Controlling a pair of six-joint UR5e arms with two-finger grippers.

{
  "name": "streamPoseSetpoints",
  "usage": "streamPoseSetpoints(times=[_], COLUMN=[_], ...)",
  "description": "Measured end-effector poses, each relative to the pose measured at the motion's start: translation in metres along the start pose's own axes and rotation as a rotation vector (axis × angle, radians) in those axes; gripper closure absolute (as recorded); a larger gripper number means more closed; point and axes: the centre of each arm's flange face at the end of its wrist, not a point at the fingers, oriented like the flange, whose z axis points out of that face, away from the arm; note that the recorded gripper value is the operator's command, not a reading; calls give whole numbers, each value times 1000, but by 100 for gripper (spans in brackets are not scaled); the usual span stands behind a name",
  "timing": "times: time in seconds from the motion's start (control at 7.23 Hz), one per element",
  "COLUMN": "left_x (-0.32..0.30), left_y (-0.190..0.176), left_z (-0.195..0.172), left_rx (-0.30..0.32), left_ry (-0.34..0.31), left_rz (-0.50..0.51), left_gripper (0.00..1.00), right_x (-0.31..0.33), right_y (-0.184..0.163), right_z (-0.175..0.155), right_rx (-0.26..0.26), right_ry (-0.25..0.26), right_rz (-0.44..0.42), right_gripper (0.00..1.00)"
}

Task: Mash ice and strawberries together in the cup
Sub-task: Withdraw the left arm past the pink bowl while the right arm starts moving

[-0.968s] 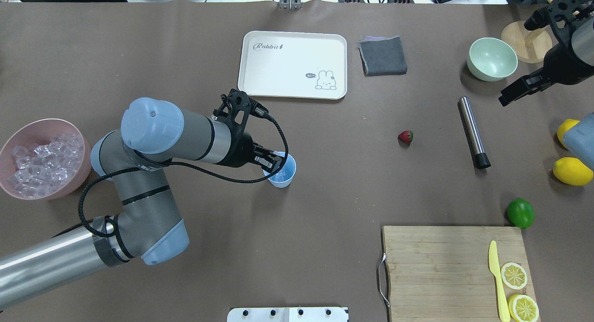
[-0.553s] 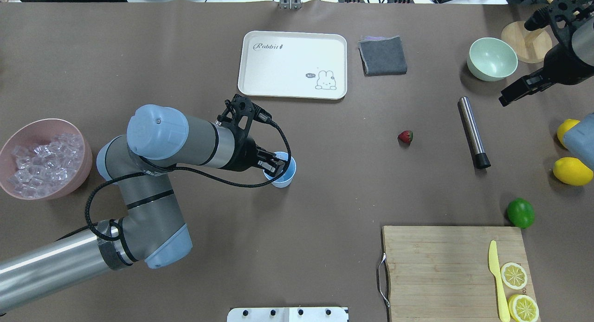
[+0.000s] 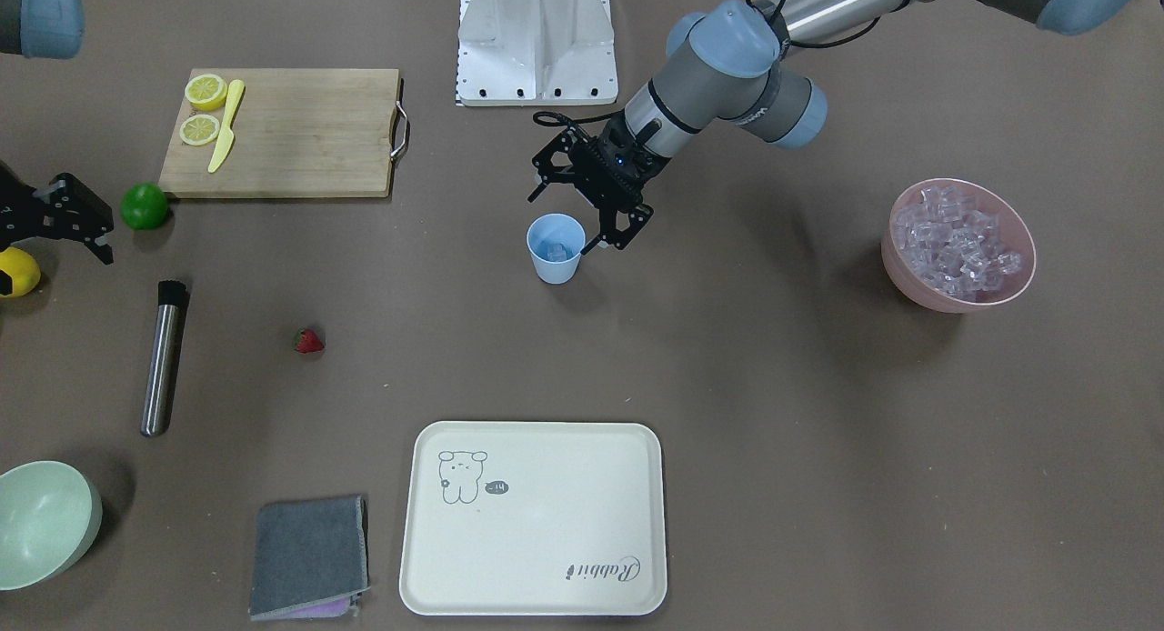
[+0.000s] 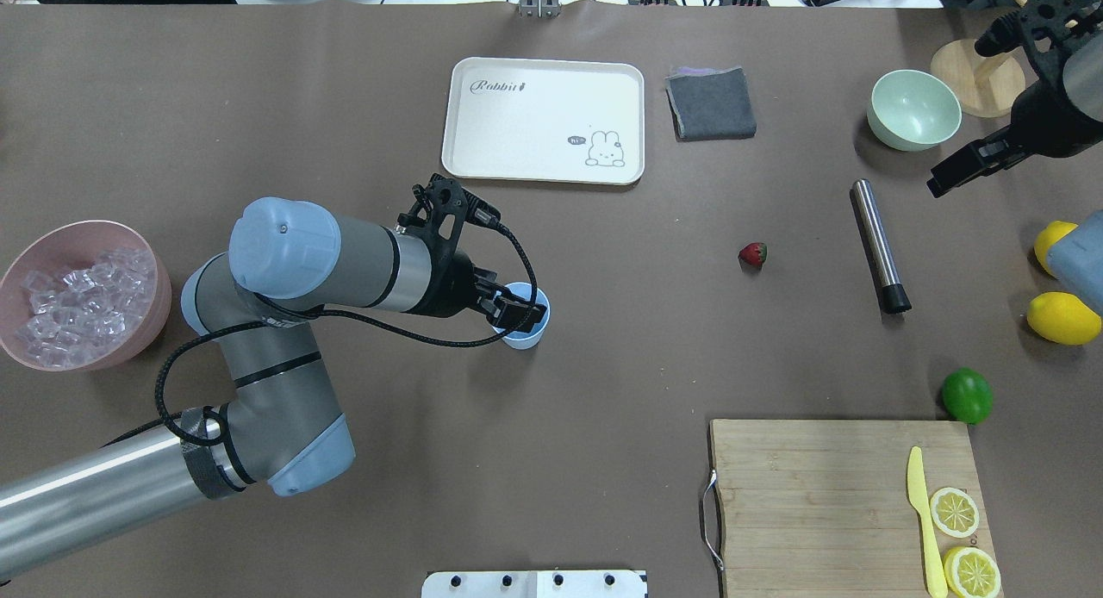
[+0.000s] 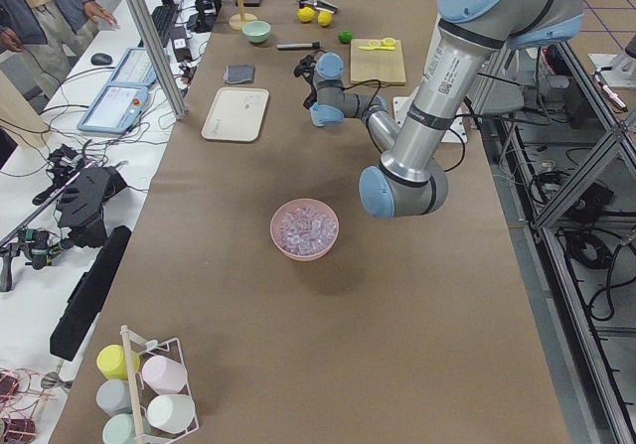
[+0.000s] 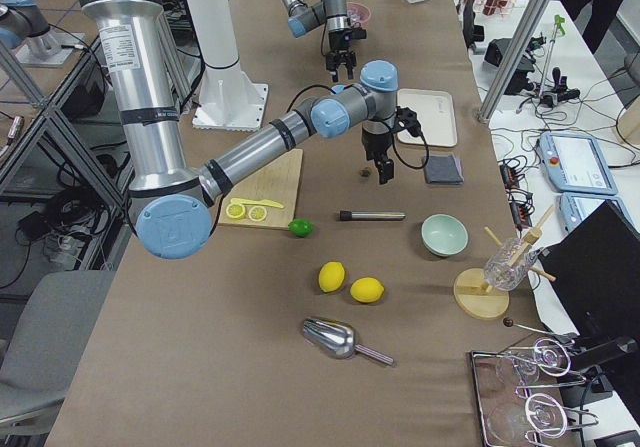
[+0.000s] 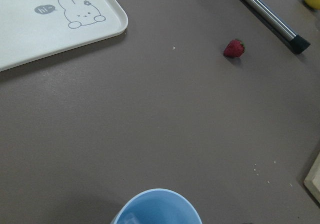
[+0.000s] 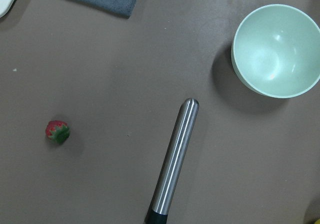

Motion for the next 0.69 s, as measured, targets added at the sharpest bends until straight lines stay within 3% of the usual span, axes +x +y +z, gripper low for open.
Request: streamPoseSetpoints(times=[0.28, 0.69], left_x=[-46, -147], left_y=[-8, -12], left_z=[-28, -90], left_rx=[17, -19], left_ry=[-61, -154], left_rz=[-4, 89], left_gripper=[3, 3], right_x=[-3, -12], right_y=[-1, -5], right_z=[-1, -1], right_rx=[2, 6], right_ry=[-6, -16], right_rz=[-6, -26], right_gripper=[0, 0])
